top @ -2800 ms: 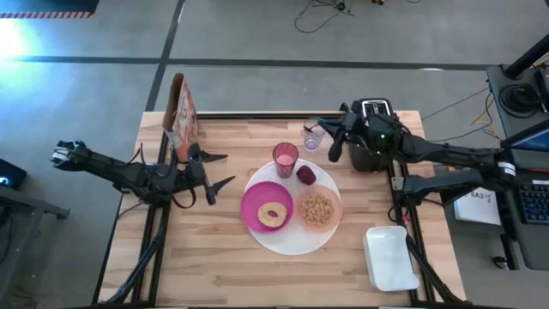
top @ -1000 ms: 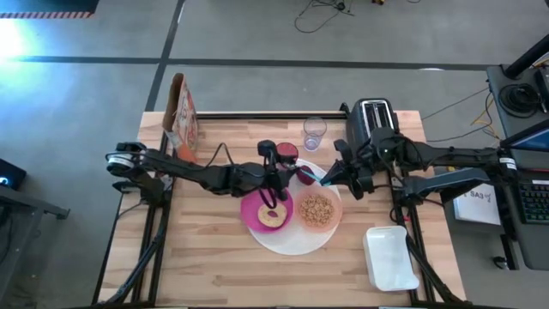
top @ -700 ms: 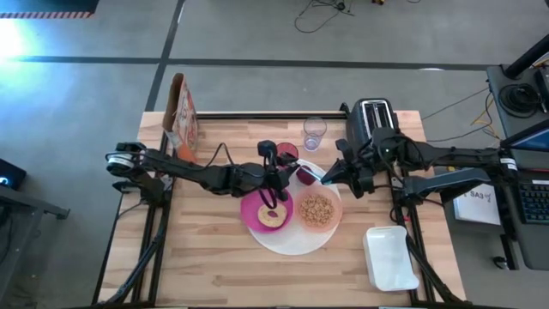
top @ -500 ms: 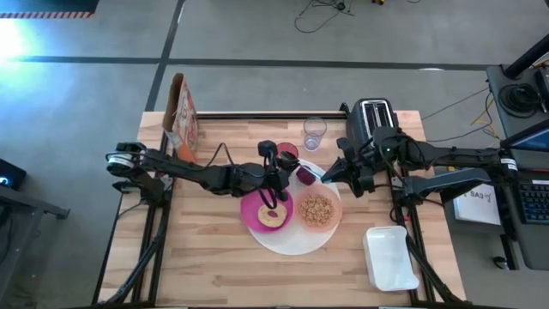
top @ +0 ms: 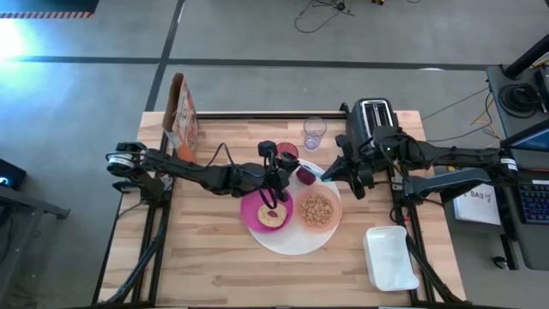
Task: Arrange a breakfast setting
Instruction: Put the blue spoon to the right side of the white table mat
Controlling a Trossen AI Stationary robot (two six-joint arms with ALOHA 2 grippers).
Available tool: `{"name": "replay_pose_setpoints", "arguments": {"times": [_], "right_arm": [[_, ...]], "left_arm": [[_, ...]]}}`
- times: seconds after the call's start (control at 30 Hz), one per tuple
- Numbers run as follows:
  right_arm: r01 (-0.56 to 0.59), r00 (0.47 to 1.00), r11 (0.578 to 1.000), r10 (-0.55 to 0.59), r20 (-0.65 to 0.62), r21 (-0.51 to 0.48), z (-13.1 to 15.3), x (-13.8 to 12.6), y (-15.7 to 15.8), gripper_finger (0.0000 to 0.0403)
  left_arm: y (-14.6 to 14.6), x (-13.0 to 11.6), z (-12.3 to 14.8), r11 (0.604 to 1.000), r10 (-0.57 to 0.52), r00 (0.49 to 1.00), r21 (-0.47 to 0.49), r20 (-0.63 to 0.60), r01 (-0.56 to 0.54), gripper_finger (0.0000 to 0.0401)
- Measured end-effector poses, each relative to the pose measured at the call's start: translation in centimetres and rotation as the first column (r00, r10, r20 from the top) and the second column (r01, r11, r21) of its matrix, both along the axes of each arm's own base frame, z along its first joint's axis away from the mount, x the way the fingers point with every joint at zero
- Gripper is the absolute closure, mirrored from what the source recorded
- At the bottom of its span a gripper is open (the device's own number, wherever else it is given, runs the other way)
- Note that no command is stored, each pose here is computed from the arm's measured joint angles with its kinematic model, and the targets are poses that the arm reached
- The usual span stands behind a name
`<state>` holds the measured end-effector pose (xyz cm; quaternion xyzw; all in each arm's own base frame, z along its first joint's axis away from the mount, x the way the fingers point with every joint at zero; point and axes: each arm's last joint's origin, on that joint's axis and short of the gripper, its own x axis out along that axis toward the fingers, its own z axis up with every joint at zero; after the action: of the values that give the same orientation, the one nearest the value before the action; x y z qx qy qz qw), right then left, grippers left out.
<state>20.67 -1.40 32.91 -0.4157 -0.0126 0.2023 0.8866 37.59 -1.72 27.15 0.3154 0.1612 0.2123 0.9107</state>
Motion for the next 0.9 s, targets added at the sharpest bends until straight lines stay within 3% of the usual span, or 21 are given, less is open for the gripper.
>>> {"name": "replay_pose_setpoints", "arguments": {"times": [0.1,0.23,0.57,0.67,0.9], "right_arm": [[0.068,0.997,0.984,-0.059,-0.056,0.164,0.2,0.0,-0.1,0.0393],[0.147,0.985,0.92,-0.103,-0.136,0.362,0.4,-0.2,-0.2,0.0376],[0.214,0.965,0.8,-0.082,-0.25,0.561,0.5,-0.8,-0.1,0.0276],[0.248,0.953,0.737,-0.07,-0.293,0.629,0.5,-1.1,0.0,0.0255],[0.317,0.931,0.529,-0.015,-0.365,0.787,1.0,-1.9,0.1,0.0229]], "left_arm": [[0.0,0.0,0.0,1.0,0.0,1.0,0.003,-0.003,0.0,0.0399],[0.1,0.0,0.0,1.0,0.008,1.0,0.013,-0.002,-0.008,0.0399],[0.3,0.0,0.1,0.998,0.045,0.999,0.047,-0.008,-0.045,0.04],[0.4,-0.1,0.2,0.994,0.078,0.997,0.082,-0.024,-0.076,0.04],[0.5,-0.1,0.2,0.986,0.091,0.994,0.145,-0.056,-0.082,0.0401]]}}
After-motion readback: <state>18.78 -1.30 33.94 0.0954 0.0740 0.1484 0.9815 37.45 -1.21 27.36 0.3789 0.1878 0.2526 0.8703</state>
